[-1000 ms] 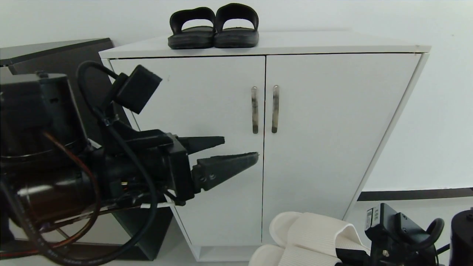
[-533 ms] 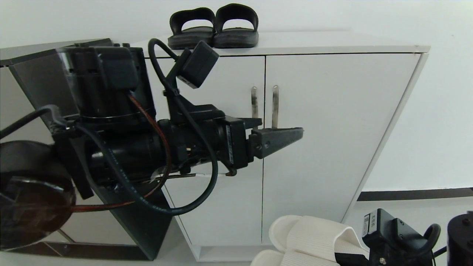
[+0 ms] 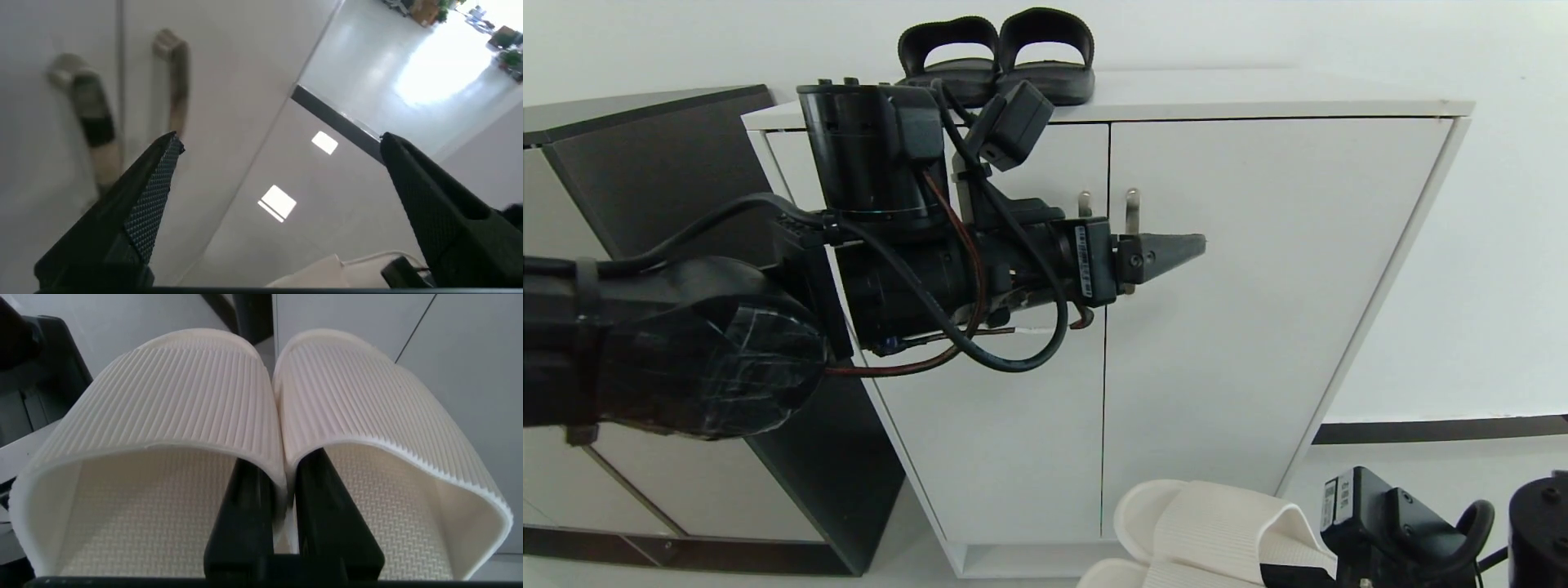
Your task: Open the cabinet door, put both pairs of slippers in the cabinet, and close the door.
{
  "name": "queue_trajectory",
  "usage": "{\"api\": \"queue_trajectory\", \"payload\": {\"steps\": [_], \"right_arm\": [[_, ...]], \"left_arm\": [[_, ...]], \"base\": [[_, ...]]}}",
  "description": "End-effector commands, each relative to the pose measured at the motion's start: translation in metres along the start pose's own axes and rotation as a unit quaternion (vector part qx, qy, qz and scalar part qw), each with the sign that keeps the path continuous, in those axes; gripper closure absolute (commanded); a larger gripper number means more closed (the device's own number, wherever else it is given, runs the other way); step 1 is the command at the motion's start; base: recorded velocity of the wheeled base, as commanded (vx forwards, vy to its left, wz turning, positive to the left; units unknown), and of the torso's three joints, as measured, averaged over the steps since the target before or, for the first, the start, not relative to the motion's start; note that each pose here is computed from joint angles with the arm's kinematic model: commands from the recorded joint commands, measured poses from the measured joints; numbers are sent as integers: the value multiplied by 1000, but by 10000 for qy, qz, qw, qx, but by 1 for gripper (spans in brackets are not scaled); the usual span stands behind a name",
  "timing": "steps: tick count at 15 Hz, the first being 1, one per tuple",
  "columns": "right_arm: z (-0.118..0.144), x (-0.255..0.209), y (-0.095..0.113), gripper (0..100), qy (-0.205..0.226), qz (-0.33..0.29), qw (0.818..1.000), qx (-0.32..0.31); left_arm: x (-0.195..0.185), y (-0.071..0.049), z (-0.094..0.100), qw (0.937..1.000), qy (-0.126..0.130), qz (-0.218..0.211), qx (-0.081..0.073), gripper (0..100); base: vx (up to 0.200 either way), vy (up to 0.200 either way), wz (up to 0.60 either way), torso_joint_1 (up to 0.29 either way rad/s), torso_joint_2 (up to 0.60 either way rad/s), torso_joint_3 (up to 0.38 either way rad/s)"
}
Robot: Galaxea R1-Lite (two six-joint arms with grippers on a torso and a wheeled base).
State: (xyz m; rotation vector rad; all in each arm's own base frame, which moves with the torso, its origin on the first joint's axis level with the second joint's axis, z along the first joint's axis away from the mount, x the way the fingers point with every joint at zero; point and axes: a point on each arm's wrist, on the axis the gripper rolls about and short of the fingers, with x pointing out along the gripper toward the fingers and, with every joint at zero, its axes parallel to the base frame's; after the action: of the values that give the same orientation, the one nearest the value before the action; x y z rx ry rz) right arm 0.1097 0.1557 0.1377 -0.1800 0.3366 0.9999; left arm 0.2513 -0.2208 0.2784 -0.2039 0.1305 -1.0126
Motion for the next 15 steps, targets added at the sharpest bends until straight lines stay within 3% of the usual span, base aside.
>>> {"api": "queue_trajectory", "payload": {"steps": [1, 11, 12, 15], "right_arm": [[0, 2, 0, 100, 24, 12, 10000, -4], [-1, 2, 1, 100, 40, 19, 10000, -6], [-1, 2, 1, 100, 40, 19, 10000, -6], [-1, 0, 1, 100, 21, 188, 9998, 4]], "left_arm": [[5, 8, -2, 9999, 21, 117, -10, 0], [33, 20, -3, 9998, 28, 213, -20, 0], [33, 20, -3, 9998, 28, 213, -20, 100], [28, 16, 1, 9999, -14, 172, -10, 100]], "base": [[0, 0, 0, 0, 0, 0], [0, 0, 0, 0, 0, 0], [0, 0, 0, 0, 0, 0], [0, 0, 0, 0, 0, 0]]}}
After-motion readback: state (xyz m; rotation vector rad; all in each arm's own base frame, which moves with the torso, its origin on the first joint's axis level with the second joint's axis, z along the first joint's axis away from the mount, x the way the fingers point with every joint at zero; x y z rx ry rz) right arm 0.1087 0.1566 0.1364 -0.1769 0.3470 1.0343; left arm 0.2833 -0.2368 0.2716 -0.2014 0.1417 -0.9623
